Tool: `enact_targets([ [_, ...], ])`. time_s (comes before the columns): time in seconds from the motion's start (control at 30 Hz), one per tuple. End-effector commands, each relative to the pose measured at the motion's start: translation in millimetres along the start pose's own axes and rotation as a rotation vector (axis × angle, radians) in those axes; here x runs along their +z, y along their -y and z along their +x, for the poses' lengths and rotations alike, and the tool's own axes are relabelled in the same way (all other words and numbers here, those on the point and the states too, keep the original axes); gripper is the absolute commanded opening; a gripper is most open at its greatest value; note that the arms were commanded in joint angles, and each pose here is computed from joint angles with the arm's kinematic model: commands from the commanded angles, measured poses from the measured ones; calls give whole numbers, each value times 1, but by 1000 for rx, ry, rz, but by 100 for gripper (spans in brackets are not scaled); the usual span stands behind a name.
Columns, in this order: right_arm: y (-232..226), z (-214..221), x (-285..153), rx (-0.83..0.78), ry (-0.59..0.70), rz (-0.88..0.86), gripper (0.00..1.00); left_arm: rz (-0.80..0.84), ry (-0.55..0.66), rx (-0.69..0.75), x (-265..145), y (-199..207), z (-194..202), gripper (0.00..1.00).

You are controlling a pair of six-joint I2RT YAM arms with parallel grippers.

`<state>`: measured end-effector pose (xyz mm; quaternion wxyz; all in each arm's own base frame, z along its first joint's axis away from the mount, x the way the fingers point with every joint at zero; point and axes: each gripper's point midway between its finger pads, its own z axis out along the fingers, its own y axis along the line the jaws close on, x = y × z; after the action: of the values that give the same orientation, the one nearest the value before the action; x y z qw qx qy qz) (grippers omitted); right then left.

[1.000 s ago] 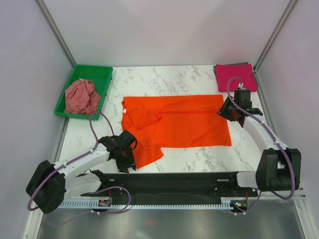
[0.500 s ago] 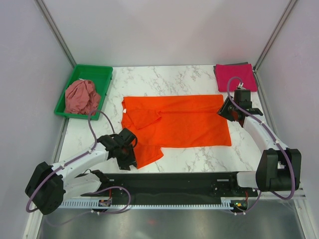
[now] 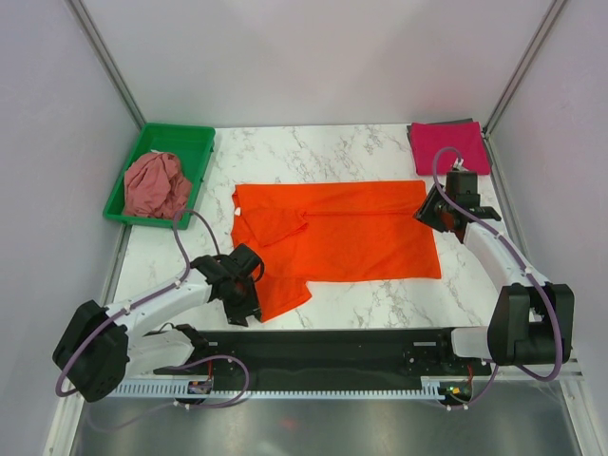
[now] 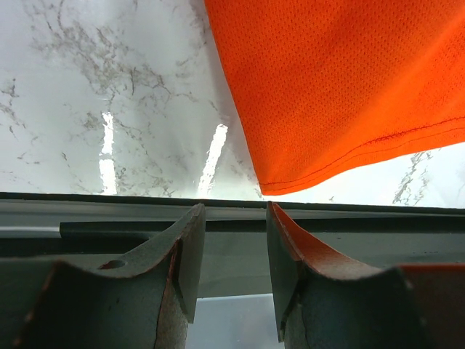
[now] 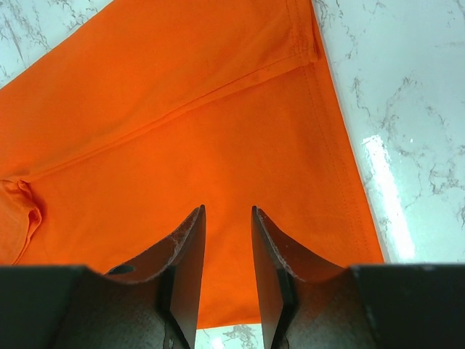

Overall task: Fold and stack the t-shirts
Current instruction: Fold the tshirt

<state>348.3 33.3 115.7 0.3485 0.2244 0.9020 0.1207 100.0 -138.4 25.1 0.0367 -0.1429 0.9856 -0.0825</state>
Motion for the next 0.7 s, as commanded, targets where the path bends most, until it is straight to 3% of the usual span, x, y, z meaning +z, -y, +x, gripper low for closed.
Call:
enact_targets([
  [0.0,0,-5,-7,-19,31,-4,40,9,22,-33,-4,7,-5,47],
  [0.27,-2,-7,-9,-24,38,-9,40,59,55,-31,-12,11,-8,47],
  [0.33,-1,-6,-9,-24,35,-6,40,135,104,-27,-31,29,-18,47],
  [0.37,-1,-6,-9,-25,35,-8,40,301,347,-109,-53,74,-73,15],
  [0.4,-1,-6,-10,-25,36,-7,40,354,345,-186,-66,86,-77,25],
  [0.43,0,-6,-10,-25,36,-7,40,426,372,-147,-92,100,-81,41],
  [0.47,-1,-6,-10,-24,35,-8,41,454,384,-112,-103,106,-82,47],
  [0.53,-1,-6,-10,-22,35,-11,41,503,396,-47,-125,116,-82,57],
  [0.67,-4,-8,-11,-20,38,-18,41,515,352,-67,-122,119,-76,63],
])
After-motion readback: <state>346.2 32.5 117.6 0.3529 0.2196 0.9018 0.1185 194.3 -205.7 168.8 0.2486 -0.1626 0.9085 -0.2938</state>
